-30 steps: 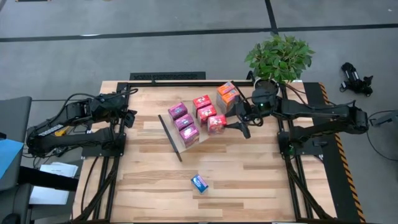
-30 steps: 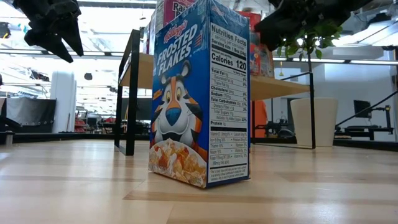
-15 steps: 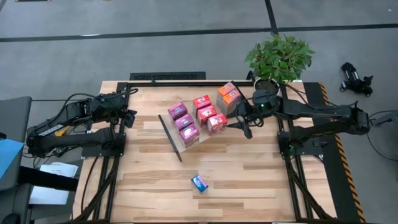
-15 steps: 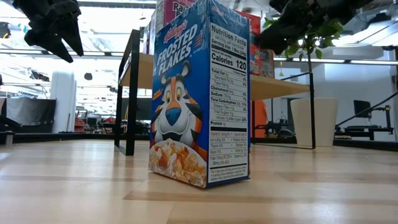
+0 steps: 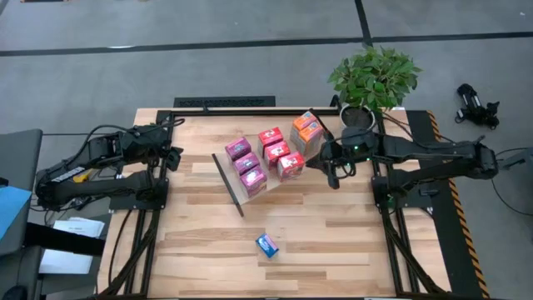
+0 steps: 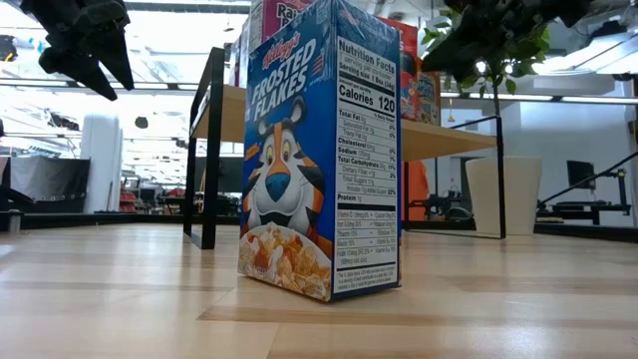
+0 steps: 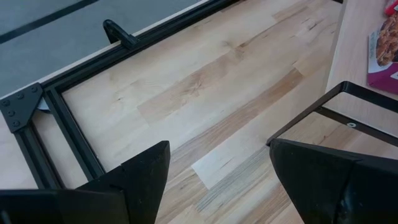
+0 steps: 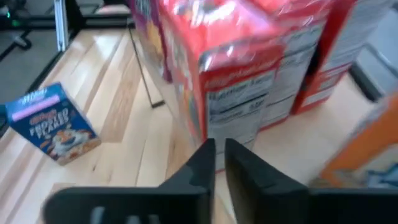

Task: Stack cereal on shelf
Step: Put the red cereal box aligned with the other red cereal boxes on the shelf, then adjust the orange cereal boxes on the shelf

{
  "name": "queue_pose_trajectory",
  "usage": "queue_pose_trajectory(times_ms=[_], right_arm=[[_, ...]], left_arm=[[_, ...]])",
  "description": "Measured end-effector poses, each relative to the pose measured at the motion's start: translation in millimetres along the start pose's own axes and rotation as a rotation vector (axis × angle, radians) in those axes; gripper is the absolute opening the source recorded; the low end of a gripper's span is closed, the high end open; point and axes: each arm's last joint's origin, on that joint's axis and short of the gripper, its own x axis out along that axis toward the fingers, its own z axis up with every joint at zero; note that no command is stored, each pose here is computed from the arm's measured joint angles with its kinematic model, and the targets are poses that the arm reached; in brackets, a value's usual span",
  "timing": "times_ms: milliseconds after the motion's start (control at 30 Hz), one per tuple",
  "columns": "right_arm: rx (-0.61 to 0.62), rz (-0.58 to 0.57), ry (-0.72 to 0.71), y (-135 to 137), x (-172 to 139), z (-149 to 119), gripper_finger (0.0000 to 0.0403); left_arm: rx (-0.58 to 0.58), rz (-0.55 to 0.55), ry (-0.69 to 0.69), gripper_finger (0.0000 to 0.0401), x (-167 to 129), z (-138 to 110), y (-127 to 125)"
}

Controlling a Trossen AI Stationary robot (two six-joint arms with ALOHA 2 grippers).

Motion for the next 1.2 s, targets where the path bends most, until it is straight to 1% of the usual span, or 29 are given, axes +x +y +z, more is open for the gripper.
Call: queue_pose_trajectory(times_ms=[133,200,267,433,500,600,700,767,967,1033,1200], right_arm=[[-0.009,0.019,0.030,3.0,13.7,-2.8,0.0020],[-0.020,0.022,0.042,2.8,19.9,-4.3,0.0009],[-0.029,0.023,0.036,2.2,25.5,-4.1,0.0010],[-0.026,0.004,0.028,-0.7,32.9,-4.1,0.0042],[-0.026,-0.011,0.029,-1.3,32.8,-4.1,0.0049],[-0.020,-0.014,0.027,-1.2,30.6,-3.7,0.0047],[-0.006,-0.004,0.006,2.1,21.8,-0.8,0.0038],[-0.010,-0.013,0.018,5.0,14.5,-1.5,0.0029],[-0.033,-0.127,0.002,10.9,-5.3,0.8,0.0008],[-0.039,-0.172,0.001,11.4,-9.9,0.8,0.0010],[-0.054,-0.336,0.004,10.9,-12.0,1.2,0.0027]], left_arm=[[0.000,0.008,-0.003,0.0268,0.1,0.1,0.2],[-0.006,0.015,-0.007,0.0268,0.0,0.2,0.4],[-0.008,0.019,-0.009,0.0268,0.0,0.3,0.5],[-0.009,0.021,-0.010,0.0268,0.1,0.3,0.6],[-0.009,0.021,-0.010,0.0268,0.0,0.3,0.6],[-0.009,0.021,-0.010,0.0268,0.0,0.3,0.6],[-0.008,0.021,-0.010,0.0268,0.0,0.3,0.6],[-0.002,0.021,-0.010,0.0268,0.0,0.3,0.6],[0.000,0.040,-0.018,0.0268,0.1,0.5,1.1],[-0.001,0.043,-0.021,0.0268,0.0,0.6,1.2],[-0.002,0.044,-0.021,0.0268,0.1,0.6,1.2]])
